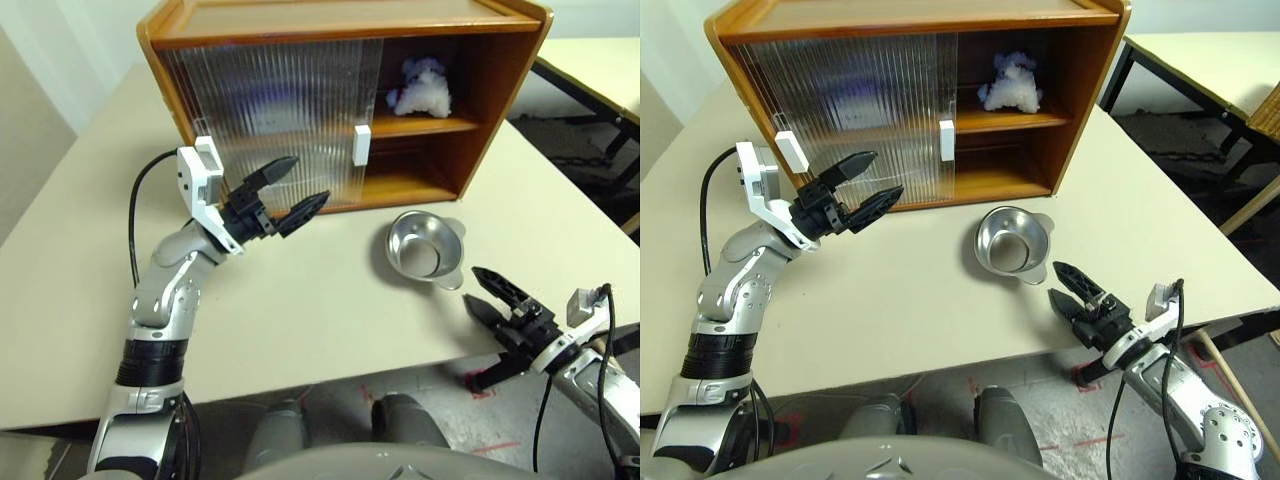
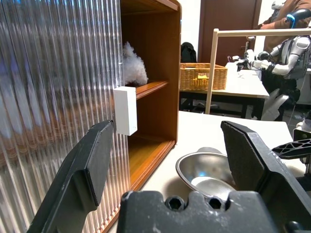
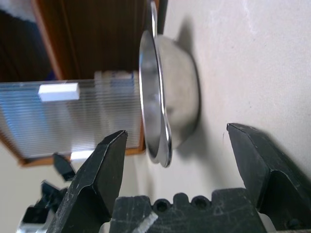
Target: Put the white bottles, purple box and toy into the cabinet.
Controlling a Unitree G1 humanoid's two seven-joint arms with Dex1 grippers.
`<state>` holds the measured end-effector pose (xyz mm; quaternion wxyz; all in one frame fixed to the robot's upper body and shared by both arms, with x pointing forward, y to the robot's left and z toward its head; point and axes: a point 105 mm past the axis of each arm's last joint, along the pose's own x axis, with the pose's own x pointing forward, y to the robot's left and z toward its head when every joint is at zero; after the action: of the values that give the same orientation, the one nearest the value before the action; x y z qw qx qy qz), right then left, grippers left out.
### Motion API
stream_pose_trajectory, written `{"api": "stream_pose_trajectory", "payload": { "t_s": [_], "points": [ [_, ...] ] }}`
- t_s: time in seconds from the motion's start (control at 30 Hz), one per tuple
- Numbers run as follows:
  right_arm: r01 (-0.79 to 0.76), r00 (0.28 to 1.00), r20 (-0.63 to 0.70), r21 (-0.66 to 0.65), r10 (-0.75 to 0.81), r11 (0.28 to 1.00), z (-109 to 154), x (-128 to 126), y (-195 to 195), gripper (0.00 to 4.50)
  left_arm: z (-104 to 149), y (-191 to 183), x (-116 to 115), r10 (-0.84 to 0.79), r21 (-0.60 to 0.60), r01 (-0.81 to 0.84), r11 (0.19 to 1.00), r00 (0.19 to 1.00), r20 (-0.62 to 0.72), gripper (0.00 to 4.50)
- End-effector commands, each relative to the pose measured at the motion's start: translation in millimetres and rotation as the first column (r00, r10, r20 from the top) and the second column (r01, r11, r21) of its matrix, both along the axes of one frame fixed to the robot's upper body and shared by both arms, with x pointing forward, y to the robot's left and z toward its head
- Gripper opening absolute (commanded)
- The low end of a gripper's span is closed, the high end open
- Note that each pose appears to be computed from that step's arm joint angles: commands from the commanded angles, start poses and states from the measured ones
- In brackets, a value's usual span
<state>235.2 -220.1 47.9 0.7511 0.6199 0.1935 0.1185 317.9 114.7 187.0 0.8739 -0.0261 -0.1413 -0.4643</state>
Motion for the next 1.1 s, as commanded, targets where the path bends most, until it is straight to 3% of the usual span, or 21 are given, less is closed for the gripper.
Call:
{"api": "stream_pose_trajectory", "payload": {
  "t_s": [0.03,0.5,1.1],
  "points": [
    [-0.02,0.999,-0.032,0.007,0.02,1.0,-13,-3,-3,4.49,1,1,1,0.004,0.007,-0.004,1.0,1.0,0.004,4.5],
    [-0.107,0.992,0.077,0.083,0.101,0.991,-1,-3,3,4.49,-3,0,-1,0.007,0.005,-0.007,1.0,1.0,-0.007,4.5],
    [-0.151,0.985,0.09,0.037,0.147,0.988,4,-2,7,4.49,-6,-4,-2,0.002,-0.008,-0.003,1.0,1.0,-0.013,4.5]
  ]
}}
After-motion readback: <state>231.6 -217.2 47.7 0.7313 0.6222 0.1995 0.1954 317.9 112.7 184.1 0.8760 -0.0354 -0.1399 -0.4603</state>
